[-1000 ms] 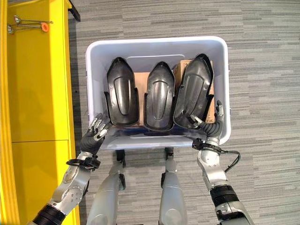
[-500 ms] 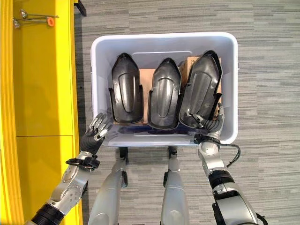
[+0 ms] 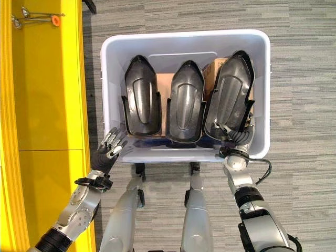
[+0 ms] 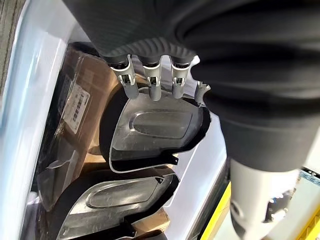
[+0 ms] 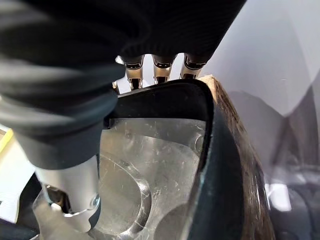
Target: Move parts from the plastic box to the shelf.
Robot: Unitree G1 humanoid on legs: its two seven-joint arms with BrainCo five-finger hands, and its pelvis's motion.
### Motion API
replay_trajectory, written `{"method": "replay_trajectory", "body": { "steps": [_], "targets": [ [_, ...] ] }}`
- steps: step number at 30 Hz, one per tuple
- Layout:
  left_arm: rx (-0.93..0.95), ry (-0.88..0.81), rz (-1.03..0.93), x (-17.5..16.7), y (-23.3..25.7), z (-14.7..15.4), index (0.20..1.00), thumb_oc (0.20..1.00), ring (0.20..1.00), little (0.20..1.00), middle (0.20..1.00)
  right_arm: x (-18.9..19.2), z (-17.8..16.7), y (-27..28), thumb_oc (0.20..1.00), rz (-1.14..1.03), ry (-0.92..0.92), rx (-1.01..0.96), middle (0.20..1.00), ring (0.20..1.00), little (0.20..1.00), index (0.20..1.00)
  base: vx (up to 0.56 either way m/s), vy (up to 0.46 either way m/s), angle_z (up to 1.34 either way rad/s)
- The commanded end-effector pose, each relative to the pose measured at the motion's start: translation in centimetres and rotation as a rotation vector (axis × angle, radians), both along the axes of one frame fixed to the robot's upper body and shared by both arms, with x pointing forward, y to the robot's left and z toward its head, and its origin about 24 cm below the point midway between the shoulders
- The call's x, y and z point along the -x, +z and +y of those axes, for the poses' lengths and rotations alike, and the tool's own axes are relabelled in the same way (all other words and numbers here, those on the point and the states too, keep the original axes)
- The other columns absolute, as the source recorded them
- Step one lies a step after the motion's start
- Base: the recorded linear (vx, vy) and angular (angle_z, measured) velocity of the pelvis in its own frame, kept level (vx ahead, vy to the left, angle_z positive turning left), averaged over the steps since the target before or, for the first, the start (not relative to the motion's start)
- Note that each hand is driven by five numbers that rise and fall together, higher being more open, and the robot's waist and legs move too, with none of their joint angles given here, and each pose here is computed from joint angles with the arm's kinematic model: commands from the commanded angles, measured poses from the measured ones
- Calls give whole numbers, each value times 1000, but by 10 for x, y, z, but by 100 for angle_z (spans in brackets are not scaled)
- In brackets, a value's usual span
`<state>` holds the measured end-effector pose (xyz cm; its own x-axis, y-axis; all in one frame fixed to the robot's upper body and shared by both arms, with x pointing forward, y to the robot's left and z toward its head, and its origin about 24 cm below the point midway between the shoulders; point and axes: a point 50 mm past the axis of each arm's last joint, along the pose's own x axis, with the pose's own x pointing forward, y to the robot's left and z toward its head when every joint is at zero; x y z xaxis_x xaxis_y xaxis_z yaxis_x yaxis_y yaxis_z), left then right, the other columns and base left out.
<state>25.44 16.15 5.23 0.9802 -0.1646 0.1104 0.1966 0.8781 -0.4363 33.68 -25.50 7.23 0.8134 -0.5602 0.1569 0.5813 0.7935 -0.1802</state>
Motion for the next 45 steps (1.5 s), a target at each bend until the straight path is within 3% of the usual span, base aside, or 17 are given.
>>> {"method": "replay_trajectory", "body": {
  "steps": [1,6,8,17,30,45],
  "targets": [
    [21,-52,-93,5,18,-4,1000,1000,1000,1000,1000,-7,-7,6,1000,18,12,2,1000,1000,1000,1000,0,0,0],
    [15,-69,-97,5,20,-6,1000,1000,1000,1000,1000,-17,-6,9,1000,60,24,2,1000,1000,1000,1000,1,-3,2],
    [12,-80,-104,4,22,-6,1000,1000,1000,1000,1000,-24,-7,10,200,112,45,7,200,200,200,200,0,-11,11],
    [11,-78,-102,3,21,-6,1000,1000,1000,1000,1000,-22,0,-3,200,156,94,-22,200,200,200,200,7,-3,3],
    [6,-32,-60,4,10,5,1000,1000,1000,1000,1000,16,-7,-36,200,119,70,-143,200,200,200,200,16,-4,2],
    [-30,46,17,16,-9,28,1000,1000,1000,1000,1000,44,2,-20,200,-38,197,-142,200,200,200,200,53,-14,9]
  ]
}}
